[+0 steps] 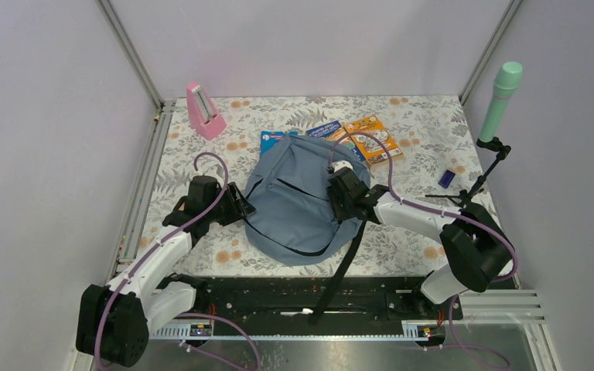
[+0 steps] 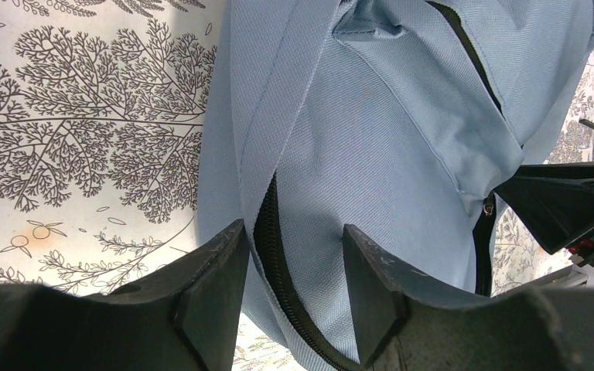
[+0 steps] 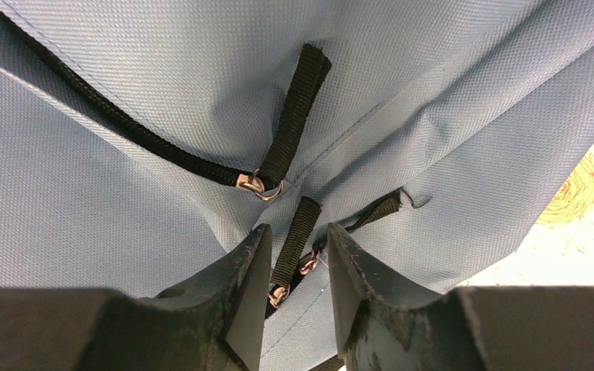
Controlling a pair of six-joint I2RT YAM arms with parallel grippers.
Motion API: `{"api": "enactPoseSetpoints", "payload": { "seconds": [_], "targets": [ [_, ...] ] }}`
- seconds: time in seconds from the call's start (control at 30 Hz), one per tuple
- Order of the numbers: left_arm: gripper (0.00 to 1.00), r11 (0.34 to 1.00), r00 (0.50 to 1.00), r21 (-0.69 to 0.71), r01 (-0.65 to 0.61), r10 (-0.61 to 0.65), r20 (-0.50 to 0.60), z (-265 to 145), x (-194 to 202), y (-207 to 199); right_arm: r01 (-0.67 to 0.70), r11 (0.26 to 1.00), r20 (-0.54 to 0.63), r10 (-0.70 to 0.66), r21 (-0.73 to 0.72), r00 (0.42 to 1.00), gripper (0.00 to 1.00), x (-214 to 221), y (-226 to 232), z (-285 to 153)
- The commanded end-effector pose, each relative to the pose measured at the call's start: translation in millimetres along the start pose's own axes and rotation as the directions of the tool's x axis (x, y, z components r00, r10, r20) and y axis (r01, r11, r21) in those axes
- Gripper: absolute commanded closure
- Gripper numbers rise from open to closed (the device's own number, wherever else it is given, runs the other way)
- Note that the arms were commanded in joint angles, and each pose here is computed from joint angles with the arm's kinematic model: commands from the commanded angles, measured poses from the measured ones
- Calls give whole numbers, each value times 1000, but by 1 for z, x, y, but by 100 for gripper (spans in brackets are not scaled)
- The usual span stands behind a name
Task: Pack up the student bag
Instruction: Unzip the student bag at the center of the board.
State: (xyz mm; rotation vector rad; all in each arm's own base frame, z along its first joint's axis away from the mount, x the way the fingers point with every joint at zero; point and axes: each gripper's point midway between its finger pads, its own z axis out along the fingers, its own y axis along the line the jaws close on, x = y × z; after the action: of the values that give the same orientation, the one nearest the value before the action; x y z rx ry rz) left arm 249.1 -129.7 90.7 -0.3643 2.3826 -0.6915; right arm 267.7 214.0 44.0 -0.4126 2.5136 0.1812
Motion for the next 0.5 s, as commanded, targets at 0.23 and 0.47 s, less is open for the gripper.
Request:
{"api": "enactPoseSetpoints", "payload": {
  "seconds": [0.23, 0.47],
  "targets": [
    [51, 999, 1000, 38, -5, 4, 23, 0, -7, -8, -35, 999, 12, 35, -12, 999, 66, -11, 7, 11],
    [51, 999, 1000, 43, -1, 0, 19, 0, -7, -9, -78, 997, -16, 78, 24, 997, 66, 2, 2, 18]
  ]
}}
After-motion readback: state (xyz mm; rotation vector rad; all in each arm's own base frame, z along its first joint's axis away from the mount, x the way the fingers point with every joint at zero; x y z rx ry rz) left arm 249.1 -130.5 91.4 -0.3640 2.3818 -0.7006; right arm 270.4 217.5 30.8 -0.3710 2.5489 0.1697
